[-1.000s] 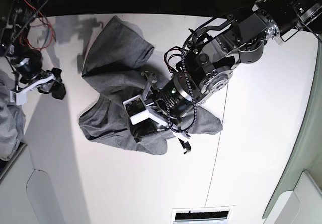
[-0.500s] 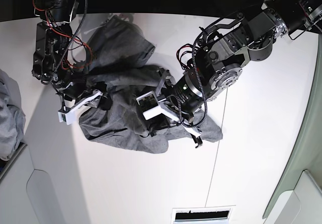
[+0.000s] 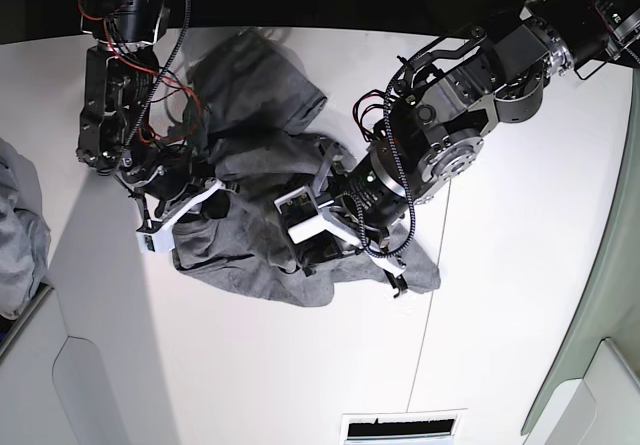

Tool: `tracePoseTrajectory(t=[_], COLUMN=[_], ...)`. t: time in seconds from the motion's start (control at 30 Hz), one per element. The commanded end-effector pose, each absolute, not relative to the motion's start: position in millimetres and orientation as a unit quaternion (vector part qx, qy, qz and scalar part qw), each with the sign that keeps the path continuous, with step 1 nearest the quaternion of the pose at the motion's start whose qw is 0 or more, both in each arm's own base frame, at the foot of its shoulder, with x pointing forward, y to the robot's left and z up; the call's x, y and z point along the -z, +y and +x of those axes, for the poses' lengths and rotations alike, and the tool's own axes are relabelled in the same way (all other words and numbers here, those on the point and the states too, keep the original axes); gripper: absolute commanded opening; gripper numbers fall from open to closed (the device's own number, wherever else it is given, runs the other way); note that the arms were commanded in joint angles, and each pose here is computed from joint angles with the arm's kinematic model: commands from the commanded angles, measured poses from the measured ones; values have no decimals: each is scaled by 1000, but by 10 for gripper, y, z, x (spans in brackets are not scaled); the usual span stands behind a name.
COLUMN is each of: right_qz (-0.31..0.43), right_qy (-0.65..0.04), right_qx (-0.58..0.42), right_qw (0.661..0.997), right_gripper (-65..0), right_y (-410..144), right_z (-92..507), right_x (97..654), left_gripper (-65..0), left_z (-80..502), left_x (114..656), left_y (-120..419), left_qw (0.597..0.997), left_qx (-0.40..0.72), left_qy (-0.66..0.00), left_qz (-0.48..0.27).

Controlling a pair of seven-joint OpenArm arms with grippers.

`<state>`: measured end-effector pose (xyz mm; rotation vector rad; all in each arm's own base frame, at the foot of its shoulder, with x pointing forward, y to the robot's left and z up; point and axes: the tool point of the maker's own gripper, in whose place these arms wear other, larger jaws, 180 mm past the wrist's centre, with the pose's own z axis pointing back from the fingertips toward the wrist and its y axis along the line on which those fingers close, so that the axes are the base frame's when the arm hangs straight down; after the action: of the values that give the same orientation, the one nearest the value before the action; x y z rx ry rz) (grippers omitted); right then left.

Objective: Layout the t-shirt on the table in an organized manner, then fold the t-shirt properly
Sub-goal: 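Pull the grasped shirt back toward the left arm with the left gripper, then hold the shirt with both grippers and spread it between them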

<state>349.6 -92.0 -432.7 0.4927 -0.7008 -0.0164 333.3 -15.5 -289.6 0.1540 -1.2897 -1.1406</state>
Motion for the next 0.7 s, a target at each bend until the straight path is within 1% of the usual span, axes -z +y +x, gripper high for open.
tracePoseTrajectory(t=[0.0,0.1,0.17,0.27,0.37,0.47,0.57,0.6,0.67], right_qz=[235,194,158,109,78,70,74,77,85], right_qy=[-375,-403,-419,-425,-429,-443,-451,-450,-438], right_qx=[-5,-24,-35,-37,-20,6,28,30,31], right_qw=[897,894,893,898,900,894,889,889,894], right_gripper=[-650,-650,-650,-650,-650,-650,-650,-650,-650], right_y=[-1010,-1321,-1595,-2026,-2418,-2719,-2866,-2864,-2816], right_z=[3667,3660,3611,3516,3455,3408,3361,3345,3306], right_x=[4059,3794,3655,3577,3511,3391,3330,3342,3411], left_gripper=[-650,-650,-650,-650,-650,-650,-650,-642,-606], left_z=[3445,3514,3494,3476,3500,3462,3373,3352,3322], left_x=[2706,2681,2748,2840,2865,2907,2931,2909,2875], left_y=[-95,44,91,232,427,487,338,261,96], left_qw=[635,638,635,632,629,618,602,600,605], left_qx=[490,485,508,532,543,566,589,586,573], left_qy=[-591,-589,-573,-551,-539,-529,-530,-539,-550], left_qz=[84,100,103,115,136,134,100,83,54])
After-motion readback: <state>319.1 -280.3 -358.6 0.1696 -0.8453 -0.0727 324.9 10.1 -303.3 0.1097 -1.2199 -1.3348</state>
